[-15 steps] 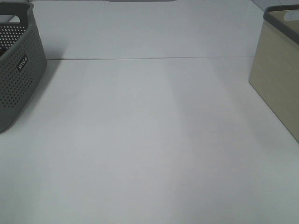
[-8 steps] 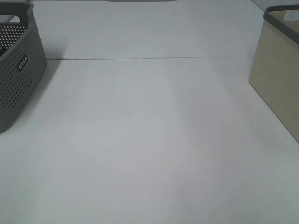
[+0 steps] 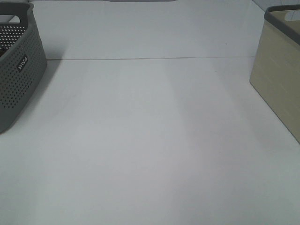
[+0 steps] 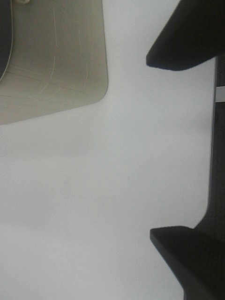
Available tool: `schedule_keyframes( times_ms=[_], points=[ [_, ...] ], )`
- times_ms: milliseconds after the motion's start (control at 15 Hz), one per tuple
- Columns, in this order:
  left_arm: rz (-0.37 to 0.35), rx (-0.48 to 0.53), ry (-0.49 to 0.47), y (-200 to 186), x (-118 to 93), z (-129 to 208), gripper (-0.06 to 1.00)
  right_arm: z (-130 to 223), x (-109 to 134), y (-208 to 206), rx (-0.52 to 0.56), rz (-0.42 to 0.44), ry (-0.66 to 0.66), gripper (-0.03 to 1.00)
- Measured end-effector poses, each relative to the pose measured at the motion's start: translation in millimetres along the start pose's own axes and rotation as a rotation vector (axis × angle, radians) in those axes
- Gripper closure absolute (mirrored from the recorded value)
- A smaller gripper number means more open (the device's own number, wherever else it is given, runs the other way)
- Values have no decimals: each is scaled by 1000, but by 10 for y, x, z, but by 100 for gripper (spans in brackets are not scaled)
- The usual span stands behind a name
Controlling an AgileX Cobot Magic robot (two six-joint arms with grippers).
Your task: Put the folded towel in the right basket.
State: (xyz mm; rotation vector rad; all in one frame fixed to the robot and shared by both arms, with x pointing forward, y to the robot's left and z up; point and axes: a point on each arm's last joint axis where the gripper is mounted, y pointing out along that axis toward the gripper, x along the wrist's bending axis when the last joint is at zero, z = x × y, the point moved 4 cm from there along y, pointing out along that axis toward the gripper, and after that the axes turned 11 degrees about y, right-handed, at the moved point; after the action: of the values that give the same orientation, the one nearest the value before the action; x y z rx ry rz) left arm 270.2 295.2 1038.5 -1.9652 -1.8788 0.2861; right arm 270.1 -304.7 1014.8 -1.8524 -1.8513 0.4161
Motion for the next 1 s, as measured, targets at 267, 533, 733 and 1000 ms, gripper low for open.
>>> schedule_keyframes(
  times_ms=[267, 533, 733, 1000],
  points=[
    [0, 0, 0, 0, 0, 0, -5, -7, 5, 5, -6, -3, 1, 10],
    [0, 0, 0, 0, 0, 0, -5, -8, 5, 5, -7, -4, 1, 10],
    [0, 0, 0, 0, 0, 0, -5, -8, 5, 5, -7, -4, 1, 10],
    [0, 0, 0, 0, 0, 0, -5, -8, 5, 5, -7, -4, 0, 10]
  ],
)
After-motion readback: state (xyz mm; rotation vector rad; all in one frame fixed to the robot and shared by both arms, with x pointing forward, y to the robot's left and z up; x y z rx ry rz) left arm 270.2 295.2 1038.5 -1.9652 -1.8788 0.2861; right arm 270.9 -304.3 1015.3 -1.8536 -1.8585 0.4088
